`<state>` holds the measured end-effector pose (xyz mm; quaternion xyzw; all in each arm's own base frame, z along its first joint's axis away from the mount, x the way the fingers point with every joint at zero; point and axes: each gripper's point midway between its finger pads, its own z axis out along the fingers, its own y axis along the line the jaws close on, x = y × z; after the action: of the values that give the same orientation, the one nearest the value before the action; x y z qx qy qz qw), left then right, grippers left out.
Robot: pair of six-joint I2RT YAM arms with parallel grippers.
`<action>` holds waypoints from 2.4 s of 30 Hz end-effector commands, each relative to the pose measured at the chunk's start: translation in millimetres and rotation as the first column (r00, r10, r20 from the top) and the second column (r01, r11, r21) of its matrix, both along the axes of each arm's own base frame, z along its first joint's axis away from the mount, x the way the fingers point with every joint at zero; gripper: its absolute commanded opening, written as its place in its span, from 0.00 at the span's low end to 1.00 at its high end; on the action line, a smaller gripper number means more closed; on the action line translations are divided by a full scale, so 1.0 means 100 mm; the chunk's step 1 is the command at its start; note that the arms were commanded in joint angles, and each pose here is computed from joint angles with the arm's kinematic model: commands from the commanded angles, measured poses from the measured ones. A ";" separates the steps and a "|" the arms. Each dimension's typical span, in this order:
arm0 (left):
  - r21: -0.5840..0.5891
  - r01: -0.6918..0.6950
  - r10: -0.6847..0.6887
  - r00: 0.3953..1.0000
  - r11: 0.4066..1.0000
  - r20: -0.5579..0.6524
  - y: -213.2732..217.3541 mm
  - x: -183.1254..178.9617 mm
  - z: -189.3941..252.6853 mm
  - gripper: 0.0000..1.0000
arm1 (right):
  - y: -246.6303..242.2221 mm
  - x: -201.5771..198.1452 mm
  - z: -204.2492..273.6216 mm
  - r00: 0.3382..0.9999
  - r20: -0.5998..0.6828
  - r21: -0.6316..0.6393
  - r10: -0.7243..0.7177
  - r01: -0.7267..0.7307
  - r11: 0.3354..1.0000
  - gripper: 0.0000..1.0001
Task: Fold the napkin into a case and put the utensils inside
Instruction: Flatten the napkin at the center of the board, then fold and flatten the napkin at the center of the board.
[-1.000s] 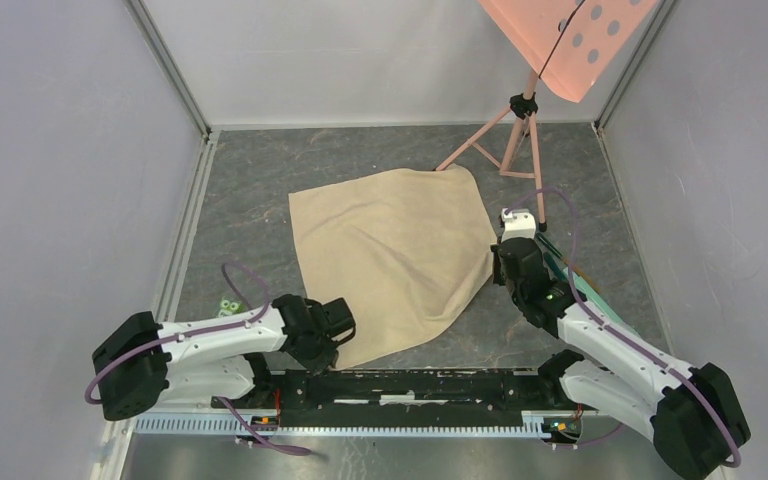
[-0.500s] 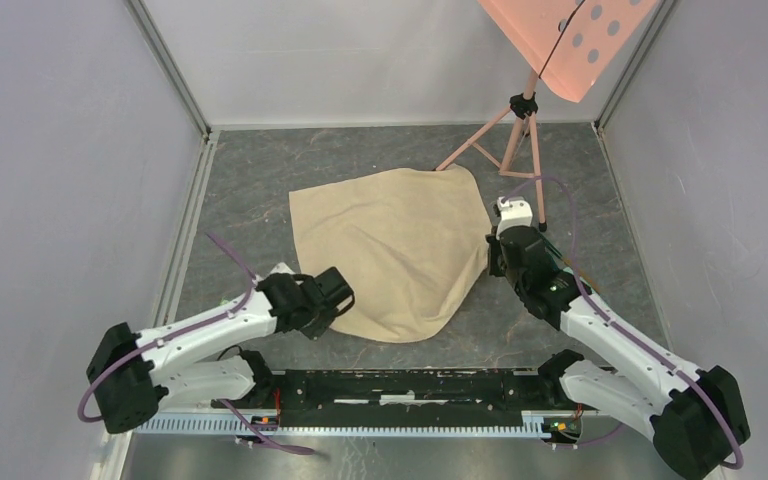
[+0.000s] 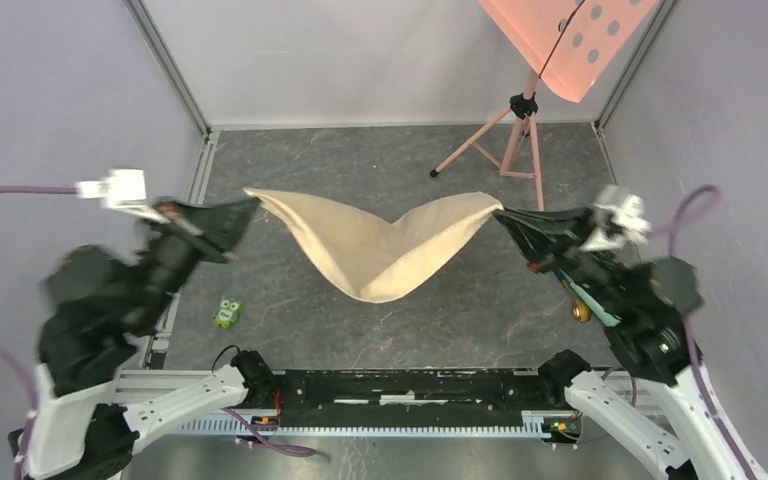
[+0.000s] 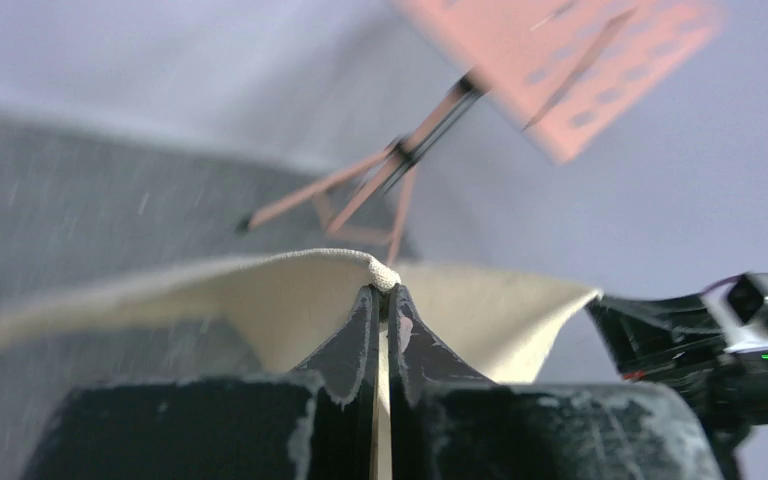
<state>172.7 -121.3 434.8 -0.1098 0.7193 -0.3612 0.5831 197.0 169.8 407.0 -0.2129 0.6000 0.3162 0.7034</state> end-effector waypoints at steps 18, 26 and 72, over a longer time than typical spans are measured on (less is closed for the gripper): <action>0.405 -0.601 0.502 0.799 0.689 0.332 0.47 1.35 0.55 0.02 | -0.90 0.99 -0.39 0.712 -0.204 0.051 -0.672 0.693 0.719 0.00; 0.444 -0.385 0.423 0.906 0.809 0.016 0.21 3.07 -1.17 0.02 | -1.03 1.68 -1.59 0.529 -0.170 -0.199 -0.832 0.808 0.554 0.01; 0.540 -0.019 0.467 0.526 0.841 -0.710 1.02 1.21 -3.33 0.02 | -0.04 0.50 -2.99 0.651 -0.744 -0.255 -0.150 -0.069 0.965 0.01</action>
<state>298.7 -34.5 89.7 -0.1989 0.9584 -0.0246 0.2031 262.6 164.4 106.8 -0.1311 0.8813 0.2648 0.3687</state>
